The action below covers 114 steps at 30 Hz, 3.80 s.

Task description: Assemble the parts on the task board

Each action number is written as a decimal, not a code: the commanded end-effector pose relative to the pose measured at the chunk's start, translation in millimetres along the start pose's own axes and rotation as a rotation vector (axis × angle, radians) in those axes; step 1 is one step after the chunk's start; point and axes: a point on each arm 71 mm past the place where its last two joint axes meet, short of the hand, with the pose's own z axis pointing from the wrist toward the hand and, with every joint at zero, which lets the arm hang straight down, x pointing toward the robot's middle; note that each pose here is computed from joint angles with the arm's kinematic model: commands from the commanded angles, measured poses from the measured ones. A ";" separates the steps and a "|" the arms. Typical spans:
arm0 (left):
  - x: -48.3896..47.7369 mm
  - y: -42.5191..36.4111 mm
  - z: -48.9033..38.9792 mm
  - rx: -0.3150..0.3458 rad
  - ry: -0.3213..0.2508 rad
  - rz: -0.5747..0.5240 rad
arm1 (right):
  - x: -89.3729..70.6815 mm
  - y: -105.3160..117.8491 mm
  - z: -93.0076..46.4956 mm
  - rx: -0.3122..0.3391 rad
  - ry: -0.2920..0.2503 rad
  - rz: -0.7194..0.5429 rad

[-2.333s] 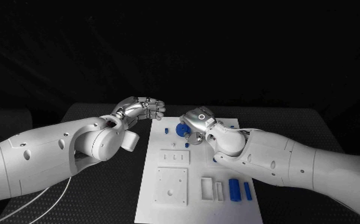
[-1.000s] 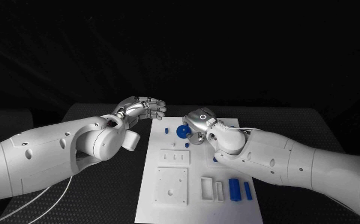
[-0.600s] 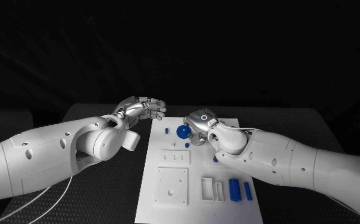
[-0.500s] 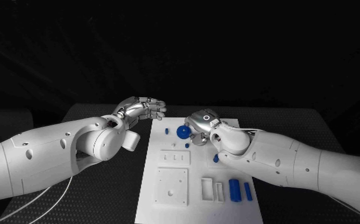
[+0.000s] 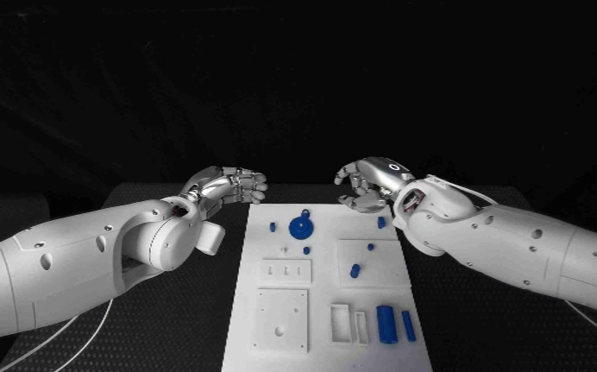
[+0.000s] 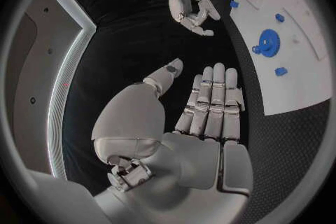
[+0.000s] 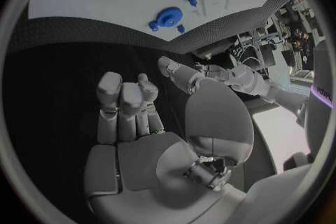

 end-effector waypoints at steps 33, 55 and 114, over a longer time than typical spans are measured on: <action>-2.8 9.6 3.7 0.003 0.029 -0.007 | 57.1 -105.4 -44.4 0.186 0.227 0.161; 3.7 8.6 0.6 0.001 0.051 -0.008 | 68.8 -100.1 -36.3 0.198 0.225 0.154; 6.1 9.6 1.2 -0.015 0.073 0.037 | 68.2 -86.8 -31.5 0.196 0.182 0.141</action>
